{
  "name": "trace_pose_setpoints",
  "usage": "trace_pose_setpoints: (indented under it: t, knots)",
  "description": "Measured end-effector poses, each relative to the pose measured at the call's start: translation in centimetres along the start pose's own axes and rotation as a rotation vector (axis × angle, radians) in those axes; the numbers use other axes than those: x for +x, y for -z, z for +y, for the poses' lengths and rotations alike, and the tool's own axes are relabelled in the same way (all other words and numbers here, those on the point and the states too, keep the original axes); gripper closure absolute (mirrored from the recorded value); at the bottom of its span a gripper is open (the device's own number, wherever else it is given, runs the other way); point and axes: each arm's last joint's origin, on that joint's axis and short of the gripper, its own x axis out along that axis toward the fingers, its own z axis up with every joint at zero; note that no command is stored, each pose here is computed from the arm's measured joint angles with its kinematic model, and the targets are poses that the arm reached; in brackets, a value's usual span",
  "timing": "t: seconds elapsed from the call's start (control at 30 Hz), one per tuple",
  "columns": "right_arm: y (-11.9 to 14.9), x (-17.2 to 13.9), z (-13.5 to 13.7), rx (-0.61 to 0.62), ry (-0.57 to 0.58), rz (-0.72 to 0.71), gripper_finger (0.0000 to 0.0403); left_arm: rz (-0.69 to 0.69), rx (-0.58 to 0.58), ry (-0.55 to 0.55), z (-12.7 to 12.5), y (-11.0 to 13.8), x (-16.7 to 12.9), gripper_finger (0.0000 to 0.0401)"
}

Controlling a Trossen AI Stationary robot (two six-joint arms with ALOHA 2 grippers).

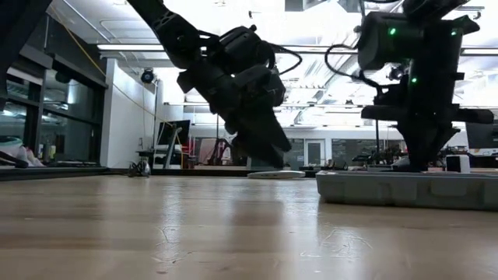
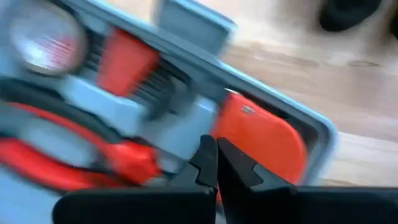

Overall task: Prefit tool cases
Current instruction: Put the orange measuring tape into the gray prefit tool case

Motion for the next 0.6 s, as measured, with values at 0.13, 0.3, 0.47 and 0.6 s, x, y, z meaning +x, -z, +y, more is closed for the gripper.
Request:
trace_pose_setpoints:
  t: [0.13,0.3,0.47,0.6]
  knots:
    - [-0.2,-2.6,0.6,0.046,-0.233,-0.198,0.0403,0.047,-0.059,0.071,0.5,0.2,-0.5,0.0146]
    - [-0.1,-4.4,2.9,0.086,-0.481,-0.455,0.0403,0.029,-0.083,0.337,0.4,-0.7,-1.3,0.0146]
    - [1.0,-0.6,3.1,0.159,-0.603,-0.422,0.0403,-0.044,-0.061,0.585,-0.5,-2.4,-2.2,0.0146]
    - [1.8,1.7,1.5,0.265,-0.712,-0.421,0.0403,-0.090,-0.045,0.617,-1.3,-3.4,-3.4,0.0146]
